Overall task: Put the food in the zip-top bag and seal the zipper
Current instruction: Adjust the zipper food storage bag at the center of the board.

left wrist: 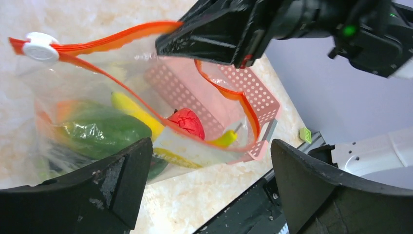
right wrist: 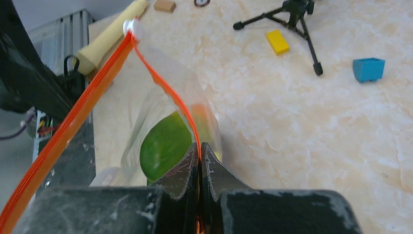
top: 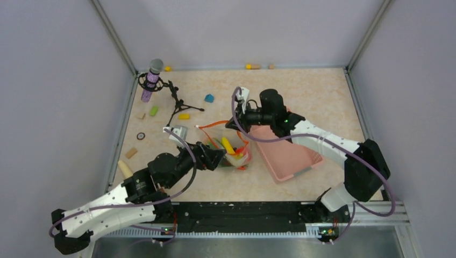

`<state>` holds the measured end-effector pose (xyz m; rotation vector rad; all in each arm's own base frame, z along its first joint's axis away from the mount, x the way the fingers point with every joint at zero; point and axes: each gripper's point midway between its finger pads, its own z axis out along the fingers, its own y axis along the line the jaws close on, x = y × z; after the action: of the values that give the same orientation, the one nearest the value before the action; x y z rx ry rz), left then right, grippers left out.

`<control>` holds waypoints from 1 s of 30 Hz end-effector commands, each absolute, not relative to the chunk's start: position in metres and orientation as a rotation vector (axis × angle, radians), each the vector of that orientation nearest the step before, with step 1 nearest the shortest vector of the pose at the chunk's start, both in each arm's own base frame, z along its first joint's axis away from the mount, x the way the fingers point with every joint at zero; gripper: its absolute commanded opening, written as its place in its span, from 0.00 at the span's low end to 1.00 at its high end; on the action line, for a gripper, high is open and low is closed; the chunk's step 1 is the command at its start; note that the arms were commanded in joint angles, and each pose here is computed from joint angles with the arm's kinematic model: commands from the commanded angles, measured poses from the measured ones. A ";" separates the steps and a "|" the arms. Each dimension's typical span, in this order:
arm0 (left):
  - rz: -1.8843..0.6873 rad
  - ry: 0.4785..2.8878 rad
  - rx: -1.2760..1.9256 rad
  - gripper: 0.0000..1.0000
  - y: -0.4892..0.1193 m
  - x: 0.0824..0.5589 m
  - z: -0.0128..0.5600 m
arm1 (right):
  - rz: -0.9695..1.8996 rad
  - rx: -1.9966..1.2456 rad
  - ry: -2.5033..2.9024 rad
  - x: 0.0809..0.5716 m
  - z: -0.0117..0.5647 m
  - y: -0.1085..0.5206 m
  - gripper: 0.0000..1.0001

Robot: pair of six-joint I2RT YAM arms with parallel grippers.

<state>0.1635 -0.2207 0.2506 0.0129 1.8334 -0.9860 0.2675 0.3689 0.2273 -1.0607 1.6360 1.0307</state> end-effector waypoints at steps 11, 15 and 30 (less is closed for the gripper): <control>-0.455 1.548 -0.193 0.98 -0.110 0.206 0.272 | 1.143 -1.513 1.476 0.251 0.218 0.355 0.00; -0.478 1.479 -0.136 0.98 -0.104 0.200 0.287 | 1.185 -1.522 1.485 0.252 0.215 0.358 0.00; -0.622 1.546 0.196 0.98 -0.185 0.210 0.228 | 1.170 -1.562 1.486 0.261 0.226 0.351 0.00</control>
<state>0.2077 -0.1563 0.2288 0.1013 1.5669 -0.4964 0.2558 0.3496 0.2047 -1.5230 1.5760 1.1821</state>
